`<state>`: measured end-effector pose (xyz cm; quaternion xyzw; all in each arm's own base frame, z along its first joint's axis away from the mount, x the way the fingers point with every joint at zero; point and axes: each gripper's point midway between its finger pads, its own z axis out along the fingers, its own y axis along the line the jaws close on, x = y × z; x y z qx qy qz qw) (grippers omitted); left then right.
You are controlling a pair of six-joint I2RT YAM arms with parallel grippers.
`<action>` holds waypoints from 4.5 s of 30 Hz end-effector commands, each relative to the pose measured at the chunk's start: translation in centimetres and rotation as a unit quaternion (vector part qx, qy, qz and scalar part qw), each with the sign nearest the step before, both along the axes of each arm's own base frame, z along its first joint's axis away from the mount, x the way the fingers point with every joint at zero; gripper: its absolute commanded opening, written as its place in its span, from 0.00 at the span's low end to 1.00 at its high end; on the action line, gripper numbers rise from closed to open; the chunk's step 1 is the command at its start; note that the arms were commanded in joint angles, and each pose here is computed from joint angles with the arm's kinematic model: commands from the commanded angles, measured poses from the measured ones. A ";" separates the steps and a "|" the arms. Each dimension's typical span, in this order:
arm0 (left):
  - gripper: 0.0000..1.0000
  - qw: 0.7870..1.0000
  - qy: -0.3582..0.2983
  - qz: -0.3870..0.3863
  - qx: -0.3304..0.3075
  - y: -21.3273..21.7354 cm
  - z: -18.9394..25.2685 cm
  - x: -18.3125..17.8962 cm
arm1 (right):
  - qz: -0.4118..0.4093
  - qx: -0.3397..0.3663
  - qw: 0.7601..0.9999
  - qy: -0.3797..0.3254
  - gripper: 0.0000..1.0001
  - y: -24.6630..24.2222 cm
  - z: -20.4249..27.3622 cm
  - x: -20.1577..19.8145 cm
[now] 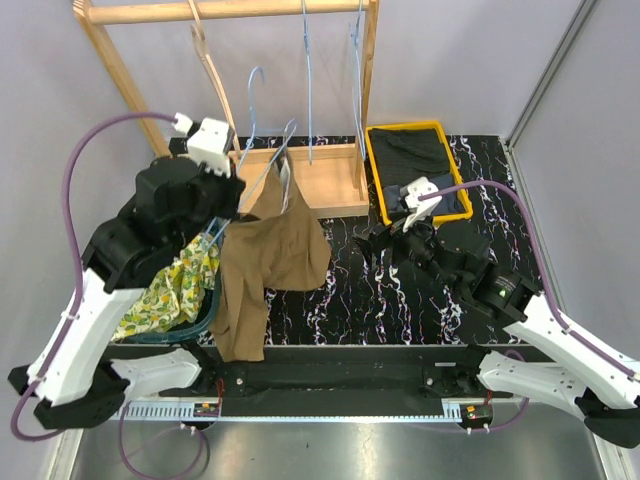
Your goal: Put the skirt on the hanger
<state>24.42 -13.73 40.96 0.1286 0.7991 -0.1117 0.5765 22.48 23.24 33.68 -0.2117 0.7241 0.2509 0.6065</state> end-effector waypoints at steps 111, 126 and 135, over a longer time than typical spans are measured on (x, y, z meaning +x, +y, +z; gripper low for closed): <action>0.83 0.953 0.077 0.290 -0.035 3.1 -19.3 34.6 | -0.141 0.002 0.989 0.034 1.00 -3.6 -1.7 2.3; 0.92 0.976 0.135 0.168 -0.022 0.2 -21.1 30.7 | -0.128 0.014 0.991 0.047 1.00 -3.0 -1.9 2.0; 0.97 0.989 0.106 0.105 -0.014 -2.9 -15.4 20.7 | -0.159 0.021 0.984 0.081 1.00 -3.3 -3.4 2.3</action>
